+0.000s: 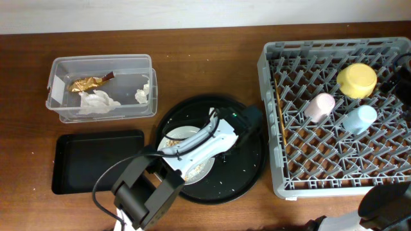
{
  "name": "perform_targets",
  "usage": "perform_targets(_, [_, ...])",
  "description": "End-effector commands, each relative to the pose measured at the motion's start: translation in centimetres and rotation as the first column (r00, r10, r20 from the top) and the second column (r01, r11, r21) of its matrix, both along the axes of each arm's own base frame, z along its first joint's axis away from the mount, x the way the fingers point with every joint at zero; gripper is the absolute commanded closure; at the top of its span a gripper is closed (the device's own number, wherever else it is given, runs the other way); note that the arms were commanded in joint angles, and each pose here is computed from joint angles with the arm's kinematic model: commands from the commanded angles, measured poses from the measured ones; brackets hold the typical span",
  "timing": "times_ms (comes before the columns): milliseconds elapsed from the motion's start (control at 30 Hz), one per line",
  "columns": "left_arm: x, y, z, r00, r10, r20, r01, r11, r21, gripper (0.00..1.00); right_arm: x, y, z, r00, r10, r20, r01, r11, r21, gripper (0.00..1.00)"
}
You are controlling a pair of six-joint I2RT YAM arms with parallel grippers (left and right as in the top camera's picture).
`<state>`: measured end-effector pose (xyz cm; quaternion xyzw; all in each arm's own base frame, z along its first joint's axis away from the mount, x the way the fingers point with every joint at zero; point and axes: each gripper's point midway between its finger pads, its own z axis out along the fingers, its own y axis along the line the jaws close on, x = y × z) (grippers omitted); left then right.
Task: Sort waste into correct bins and load items into the dishwasher rack
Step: 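Reach the left gripper to the white plate and grip its rim, then lift the white plate with the left gripper over the black rectangular tray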
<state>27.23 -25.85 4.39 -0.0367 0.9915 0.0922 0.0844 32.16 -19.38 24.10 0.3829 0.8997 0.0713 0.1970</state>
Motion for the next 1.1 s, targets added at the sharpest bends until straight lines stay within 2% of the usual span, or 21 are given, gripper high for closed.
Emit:
perform_targets(0, [0.2,-0.3,1.4,0.999,-0.027,0.036,0.025,0.999,0.047,0.99,0.2,0.1,0.7,1.0,0.005,0.018,-0.005,1.0,-0.012,0.02])
perform_targets(300, [-0.5,2.2,4.0,1.0,-0.022,-0.012,0.024,0.987,0.159,0.99,0.2,0.1,0.7,1.0,0.005,0.018,-0.005,1.0,-0.012,0.02])
perform_targets(467, [0.4,5.3,5.1,0.998,0.059,-0.033,-0.052,0.982,0.179,0.99,0.2,0.1,0.7,1.0,0.005,0.018,-0.005,1.0,-0.012,0.02])
perform_targets(700, [2.4,8.4,8.2,0.985,0.171,0.006,-0.171,0.982,0.081,0.99,0.2,0.1,0.7,1.0,0.005,0.018,-0.005,1.0,-0.011,0.02])
perform_targets(900, [4.0,11.1,10.6,0.974,0.224,-0.028,-0.226,0.971,-0.082,0.98,0.2,0.1,0.7,1.0,0.005,0.018,-0.005,1.0,-0.012,0.02])
perform_targets(1067, [5.3,12.6,10.6,0.97,0.226,-0.095,-0.241,0.949,-0.202,0.98,0.2,0.1,0.7,1.0,0.005,0.018,-0.005,1.0,-0.012,0.02])
